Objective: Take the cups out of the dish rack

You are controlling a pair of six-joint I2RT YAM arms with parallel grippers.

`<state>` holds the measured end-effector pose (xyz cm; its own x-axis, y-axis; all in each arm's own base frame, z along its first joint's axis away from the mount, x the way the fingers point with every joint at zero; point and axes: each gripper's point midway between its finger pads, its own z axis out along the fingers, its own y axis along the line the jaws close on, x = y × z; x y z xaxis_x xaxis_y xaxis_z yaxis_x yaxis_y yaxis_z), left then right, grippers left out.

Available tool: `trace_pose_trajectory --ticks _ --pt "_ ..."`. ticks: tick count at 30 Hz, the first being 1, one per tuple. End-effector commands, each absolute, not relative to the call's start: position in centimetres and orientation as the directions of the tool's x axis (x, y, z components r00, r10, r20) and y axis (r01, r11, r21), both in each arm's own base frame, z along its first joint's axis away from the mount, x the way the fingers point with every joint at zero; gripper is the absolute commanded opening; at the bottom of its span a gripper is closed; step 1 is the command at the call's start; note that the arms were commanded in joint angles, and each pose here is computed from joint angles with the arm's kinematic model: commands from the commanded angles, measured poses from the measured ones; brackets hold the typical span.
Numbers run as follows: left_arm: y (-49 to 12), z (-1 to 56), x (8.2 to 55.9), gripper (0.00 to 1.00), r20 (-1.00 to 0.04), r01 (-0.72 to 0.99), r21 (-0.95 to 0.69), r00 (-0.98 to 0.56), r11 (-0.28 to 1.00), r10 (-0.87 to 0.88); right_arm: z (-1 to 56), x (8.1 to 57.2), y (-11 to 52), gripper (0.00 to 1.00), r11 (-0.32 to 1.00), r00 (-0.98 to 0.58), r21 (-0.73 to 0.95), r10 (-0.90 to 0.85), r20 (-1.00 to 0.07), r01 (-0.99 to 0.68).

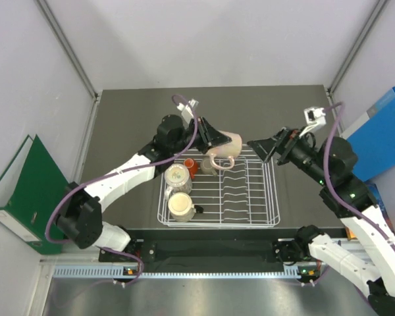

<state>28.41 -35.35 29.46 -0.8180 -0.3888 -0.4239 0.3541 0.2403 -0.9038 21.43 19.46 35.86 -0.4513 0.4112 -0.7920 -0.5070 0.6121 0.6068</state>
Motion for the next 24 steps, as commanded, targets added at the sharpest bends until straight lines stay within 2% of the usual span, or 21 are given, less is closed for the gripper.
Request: trace_pose_trajectory --ticks 1,2,4,5,7,8,9,11,13,18,24 --pt "-33.3 31.1 34.0 0.00 -0.591 0.357 -0.781 -0.688 0.513 -0.421 34.7 23.6 13.5 1.00 0.837 -0.342 0.485 0.392 -0.854 -0.252" --pt "-32.8 33.3 35.6 0.00 -0.652 0.387 -0.732 -0.635 0.560 -0.414 33.7 23.9 13.0 1.00 0.859 -0.363 0.466 0.374 -0.854 -0.211" --pt "-32.3 30.1 37.8 0.00 -0.665 0.307 -0.662 -0.661 0.684 -0.347 32.3 24.0 12.0 1.00 0.895 -0.395 0.422 0.338 -0.854 -0.145" --pt "-31.6 32.8 39.6 0.00 -0.737 0.328 -0.599 -0.583 0.730 -0.343 31.8 24.0 11.9 0.99 0.902 -0.406 0.410 0.327 -0.853 -0.136" --pt "-31.3 31.2 42.7 0.00 -0.774 0.276 -0.509 -0.561 0.815 -0.293 31.3 24.0 11.8 1.00 0.907 -0.414 0.401 0.318 -0.853 -0.129" --pt "-30.1 33.2 44.0 0.00 -0.817 0.258 -0.439 -0.515 0.861 -0.262 31.3 24.0 11.7 1.00 0.908 -0.411 0.399 0.317 -0.855 -0.128" --pt "-30.1 31.0 45.9 0.00 -0.821 0.217 -0.383 -0.525 0.898 -0.224 31.2 23.9 11.6 1.00 0.909 -0.413 0.397 0.316 -0.854 -0.126" --pt "-28.6 31.9 47.9 0.00 -0.857 0.181 -0.319 -0.474 0.930 -0.202 30.8 23.9 11.4 1.00 0.915 -0.420 0.386 0.307 -0.854 -0.116" --pt "-26.2 30.2 50.3 0.00 -0.865 0.081 -0.264 -0.462 0.961 -0.199 30.5 23.9 11.4 1.00 0.919 -0.431 0.378 0.298 -0.852 -0.113" --pt "-22.2 24.5 53.3 0.00 -0.854 -0.068 -0.058 -0.514 0.996 -0.084 29.7 23.7 11.4 1.00 0.931 -0.464 0.349 0.261 -0.846 -0.112" --pt "-19.4 19.4 55.3 0.00 -0.813 -0.130 0.048 -0.581 0.990 -0.037 29.4 23.6 11.2 1.00 0.944 -0.498 0.312 0.221 -0.839 -0.108"
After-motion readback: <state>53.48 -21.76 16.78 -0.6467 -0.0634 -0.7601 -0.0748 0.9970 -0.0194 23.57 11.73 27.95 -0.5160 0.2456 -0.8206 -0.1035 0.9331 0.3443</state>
